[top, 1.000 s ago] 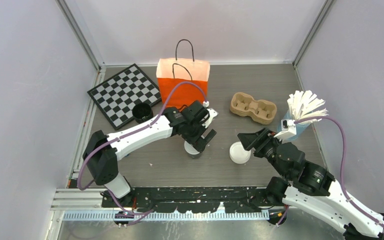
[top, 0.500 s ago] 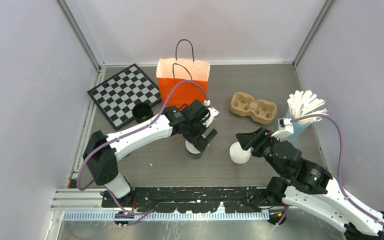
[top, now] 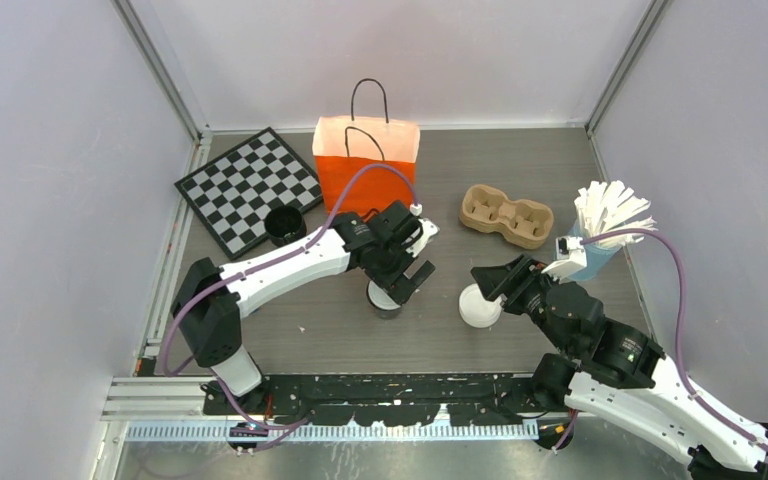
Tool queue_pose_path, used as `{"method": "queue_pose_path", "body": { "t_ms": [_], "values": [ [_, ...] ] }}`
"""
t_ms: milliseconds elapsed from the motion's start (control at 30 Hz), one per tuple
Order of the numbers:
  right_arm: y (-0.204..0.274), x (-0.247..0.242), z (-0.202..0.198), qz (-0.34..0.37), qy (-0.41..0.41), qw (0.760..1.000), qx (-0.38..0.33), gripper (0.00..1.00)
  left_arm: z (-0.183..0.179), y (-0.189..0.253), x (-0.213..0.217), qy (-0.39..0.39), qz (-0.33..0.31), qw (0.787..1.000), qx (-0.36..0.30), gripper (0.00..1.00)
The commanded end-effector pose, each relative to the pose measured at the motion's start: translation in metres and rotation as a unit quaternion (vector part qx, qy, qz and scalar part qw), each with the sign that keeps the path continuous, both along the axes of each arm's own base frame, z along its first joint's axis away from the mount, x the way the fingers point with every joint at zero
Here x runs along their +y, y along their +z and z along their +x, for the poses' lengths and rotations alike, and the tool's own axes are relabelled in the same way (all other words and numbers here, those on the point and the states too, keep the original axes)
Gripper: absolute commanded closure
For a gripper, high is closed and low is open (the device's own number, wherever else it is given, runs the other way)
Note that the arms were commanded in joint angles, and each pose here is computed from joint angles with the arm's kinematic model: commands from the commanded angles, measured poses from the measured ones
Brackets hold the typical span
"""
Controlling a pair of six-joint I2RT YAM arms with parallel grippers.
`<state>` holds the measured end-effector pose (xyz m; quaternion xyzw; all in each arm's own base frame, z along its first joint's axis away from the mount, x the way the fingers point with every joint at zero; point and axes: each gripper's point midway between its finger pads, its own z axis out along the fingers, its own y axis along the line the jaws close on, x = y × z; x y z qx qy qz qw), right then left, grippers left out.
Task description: Pack the takeout coffee
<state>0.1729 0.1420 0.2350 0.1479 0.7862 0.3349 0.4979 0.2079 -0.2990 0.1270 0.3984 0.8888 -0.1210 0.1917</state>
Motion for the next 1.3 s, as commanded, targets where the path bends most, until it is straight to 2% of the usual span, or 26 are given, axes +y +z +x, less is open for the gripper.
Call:
{"method": "queue_pose_path", "body": {
  "t_ms": [0, 333, 867, 1267],
  "values": [
    [0.019, 0.005, 0.003, 0.018, 0.003, 1.0, -0.018, 0.31, 0.005, 0.016, -0.008, -0.006, -0.014, 1.0, -0.017, 0.0],
    [0.011, 0.023, 0.004, 0.003, 0.032, 0.999, -0.004, 0.31, 0.004, 0.019, -0.004, -0.008, -0.004, 1.0, -0.014, 0.0],
    [0.013, 0.022, 0.003, 0.005, 0.035, 0.999, -0.007, 0.31, 0.008, 0.021, 0.001, -0.001, 0.03, 0.999, -0.01, 0.12],
    [0.017, 0.018, 0.001, 0.005, 0.034, 0.999, -0.011, 0.31, 0.002, 0.034, 0.015, 0.0, 0.052, 0.999, -0.006, 0.14]
  ]
}}
